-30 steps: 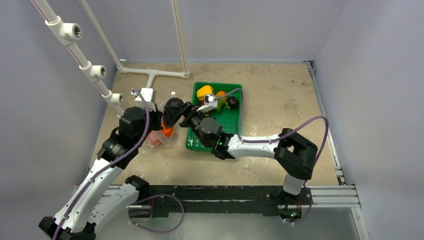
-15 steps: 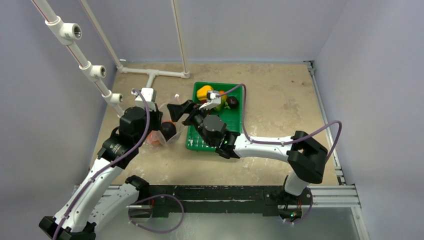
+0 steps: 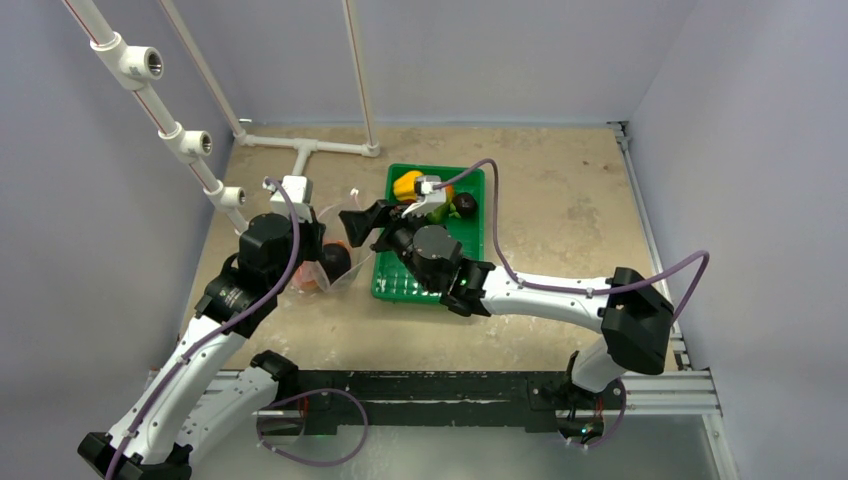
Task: Place the food in the zip-top bag and seal the zipper
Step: Place the fake vegetable in the zipper food storage bag, then adjust the zipper food storage bag at the center of the board.
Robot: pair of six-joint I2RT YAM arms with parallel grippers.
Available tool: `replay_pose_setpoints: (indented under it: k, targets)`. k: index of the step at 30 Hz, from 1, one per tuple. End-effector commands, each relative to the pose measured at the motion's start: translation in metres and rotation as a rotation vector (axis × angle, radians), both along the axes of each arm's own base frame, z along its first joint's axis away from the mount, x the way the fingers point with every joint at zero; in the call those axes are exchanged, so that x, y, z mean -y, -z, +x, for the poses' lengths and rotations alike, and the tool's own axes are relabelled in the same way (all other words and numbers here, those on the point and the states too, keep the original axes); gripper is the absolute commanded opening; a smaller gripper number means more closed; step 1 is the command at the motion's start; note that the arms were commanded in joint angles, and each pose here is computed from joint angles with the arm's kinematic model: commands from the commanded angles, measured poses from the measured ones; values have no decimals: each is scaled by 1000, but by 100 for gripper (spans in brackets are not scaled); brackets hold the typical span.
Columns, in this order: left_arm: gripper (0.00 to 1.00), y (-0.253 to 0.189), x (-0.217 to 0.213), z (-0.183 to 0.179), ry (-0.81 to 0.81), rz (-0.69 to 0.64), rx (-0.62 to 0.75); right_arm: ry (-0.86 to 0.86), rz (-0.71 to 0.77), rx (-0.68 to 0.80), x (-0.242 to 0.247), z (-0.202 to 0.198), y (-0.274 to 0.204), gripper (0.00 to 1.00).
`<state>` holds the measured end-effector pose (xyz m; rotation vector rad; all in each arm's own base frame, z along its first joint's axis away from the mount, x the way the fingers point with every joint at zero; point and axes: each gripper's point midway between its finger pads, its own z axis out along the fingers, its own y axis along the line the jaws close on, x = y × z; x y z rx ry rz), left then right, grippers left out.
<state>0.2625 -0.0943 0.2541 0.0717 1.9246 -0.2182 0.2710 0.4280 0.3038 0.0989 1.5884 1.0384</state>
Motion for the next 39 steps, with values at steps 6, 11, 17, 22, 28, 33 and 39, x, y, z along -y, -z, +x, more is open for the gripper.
replay_pose_setpoints:
  k: [6,11,17,22,28,33,39]
  targets:
    - [0,-8,3,3,11,-11,34,-37,-110,-72,4,-5,12,79]
    - [0,-8,4,3,13,-13,36,-56,-149,-124,3,0,37,73]
    - [0,-9,4,3,14,-14,36,-86,-173,-149,-1,0,52,66]
    - [0,-9,3,3,11,-14,38,-119,-190,-166,-5,-3,63,60]
    - [0,-9,3,2,11,-14,39,-140,-227,-189,-6,-6,75,43]
    - [0,-8,3,3,11,-13,35,-131,-227,-184,1,-7,70,8]
    - [0,-9,1,-2,0,-30,20,-127,-223,-129,5,-7,42,0]
